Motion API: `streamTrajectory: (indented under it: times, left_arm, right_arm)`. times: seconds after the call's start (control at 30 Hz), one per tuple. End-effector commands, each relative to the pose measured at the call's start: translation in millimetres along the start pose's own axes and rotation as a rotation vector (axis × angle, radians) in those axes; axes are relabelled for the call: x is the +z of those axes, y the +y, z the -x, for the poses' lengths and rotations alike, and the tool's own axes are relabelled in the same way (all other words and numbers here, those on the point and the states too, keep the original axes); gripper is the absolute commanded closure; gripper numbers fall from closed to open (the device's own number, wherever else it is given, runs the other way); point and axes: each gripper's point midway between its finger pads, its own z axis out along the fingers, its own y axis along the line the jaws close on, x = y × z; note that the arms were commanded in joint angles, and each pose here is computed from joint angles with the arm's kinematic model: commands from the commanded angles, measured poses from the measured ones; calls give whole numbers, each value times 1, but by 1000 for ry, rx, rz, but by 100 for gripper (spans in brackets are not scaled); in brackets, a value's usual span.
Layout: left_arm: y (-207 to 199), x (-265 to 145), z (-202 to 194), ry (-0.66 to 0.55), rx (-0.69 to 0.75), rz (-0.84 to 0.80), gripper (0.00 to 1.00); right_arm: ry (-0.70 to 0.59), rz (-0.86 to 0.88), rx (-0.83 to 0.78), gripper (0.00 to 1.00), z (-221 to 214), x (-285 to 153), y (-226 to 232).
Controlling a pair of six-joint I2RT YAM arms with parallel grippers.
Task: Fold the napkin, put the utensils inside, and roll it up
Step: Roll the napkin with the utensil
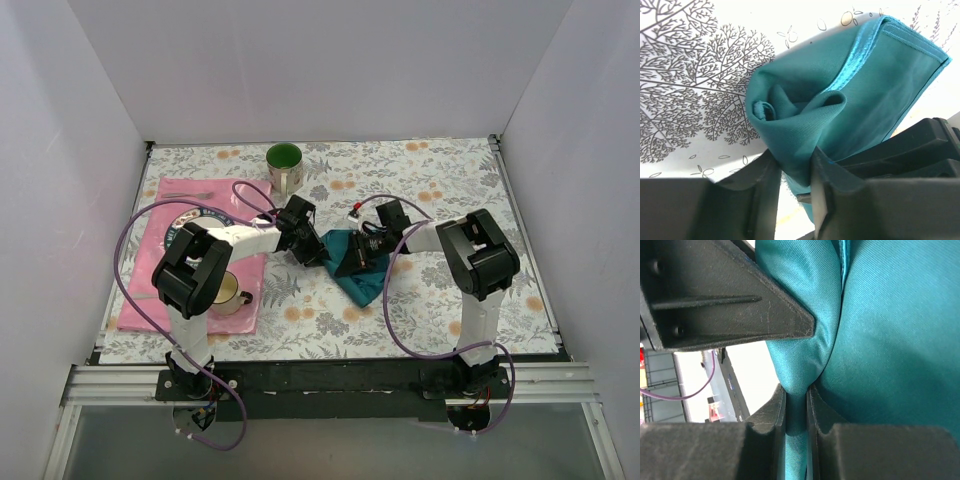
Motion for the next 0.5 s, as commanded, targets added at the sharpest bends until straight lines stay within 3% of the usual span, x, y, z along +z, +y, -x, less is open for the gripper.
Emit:
streamTrajectory:
  times: [0.0,0.1,0.17,0.27,0.47]
  left_arm:
    - [33,13,-6,-5,28,97,80]
    - [38,14,-8,5,24,100,87]
    - [38,13,-9,7,23,93,89]
    - [39,12,-9,18,20,87,90]
    - [35,8,-8,52,-1,58,92]
  right_arm:
    - [30,-177,-60,77,4,-11,-9]
    - [27,-334,-164,64,14,-26,-5]
    - [20,-468,-236,51,18,-37,-8]
    - [-7,-591,-364,41,23,-44,7]
    - [-66,-793,-581,35,25,-37,20]
